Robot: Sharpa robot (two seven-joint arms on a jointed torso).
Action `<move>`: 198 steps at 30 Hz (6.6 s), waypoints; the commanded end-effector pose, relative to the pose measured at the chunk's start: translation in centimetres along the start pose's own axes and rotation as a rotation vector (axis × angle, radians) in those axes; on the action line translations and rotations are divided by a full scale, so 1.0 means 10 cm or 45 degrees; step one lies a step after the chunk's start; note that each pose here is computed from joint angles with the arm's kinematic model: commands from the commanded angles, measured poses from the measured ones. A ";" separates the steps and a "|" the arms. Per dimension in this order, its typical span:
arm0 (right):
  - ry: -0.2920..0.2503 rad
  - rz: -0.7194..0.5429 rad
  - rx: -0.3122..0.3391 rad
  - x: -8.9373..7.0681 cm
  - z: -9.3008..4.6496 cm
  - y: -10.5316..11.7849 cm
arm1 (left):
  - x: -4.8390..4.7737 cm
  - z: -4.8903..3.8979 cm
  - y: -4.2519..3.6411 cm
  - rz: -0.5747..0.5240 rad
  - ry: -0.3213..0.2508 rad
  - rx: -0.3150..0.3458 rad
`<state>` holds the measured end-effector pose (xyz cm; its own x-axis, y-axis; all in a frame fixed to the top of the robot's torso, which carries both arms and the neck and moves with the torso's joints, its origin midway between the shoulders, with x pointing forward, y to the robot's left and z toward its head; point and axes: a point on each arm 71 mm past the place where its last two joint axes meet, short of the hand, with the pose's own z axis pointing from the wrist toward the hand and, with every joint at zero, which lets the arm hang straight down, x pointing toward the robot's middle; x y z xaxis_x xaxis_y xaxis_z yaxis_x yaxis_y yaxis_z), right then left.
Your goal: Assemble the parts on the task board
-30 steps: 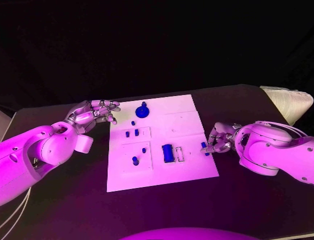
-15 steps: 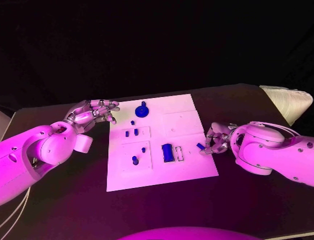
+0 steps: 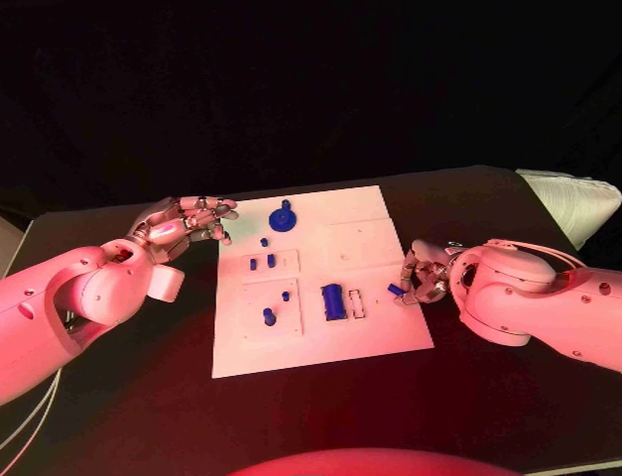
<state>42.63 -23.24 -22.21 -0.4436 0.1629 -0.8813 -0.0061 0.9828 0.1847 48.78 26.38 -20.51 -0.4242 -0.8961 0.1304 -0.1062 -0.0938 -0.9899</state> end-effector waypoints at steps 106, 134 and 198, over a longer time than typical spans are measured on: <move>0.140 0.201 -0.139 0.24 -0.04 0.60 | 0.039 -0.011 0.011 0.017 0.067 -0.029; 0.092 0.227 -0.122 0.19 -0.11 0.38 | 0.037 -0.011 0.023 0.020 0.066 -0.033; -0.477 1.639 -0.434 -0.16 0.51 0.26 | 0.406 0.211 0.230 0.044 -0.455 0.152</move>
<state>48.21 -20.07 -22.63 -0.1343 0.9845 -0.1129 -0.0107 0.1124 0.9936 48.66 21.13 -23.00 -0.2139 -0.9718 0.0997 -0.0182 -0.0981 -0.9950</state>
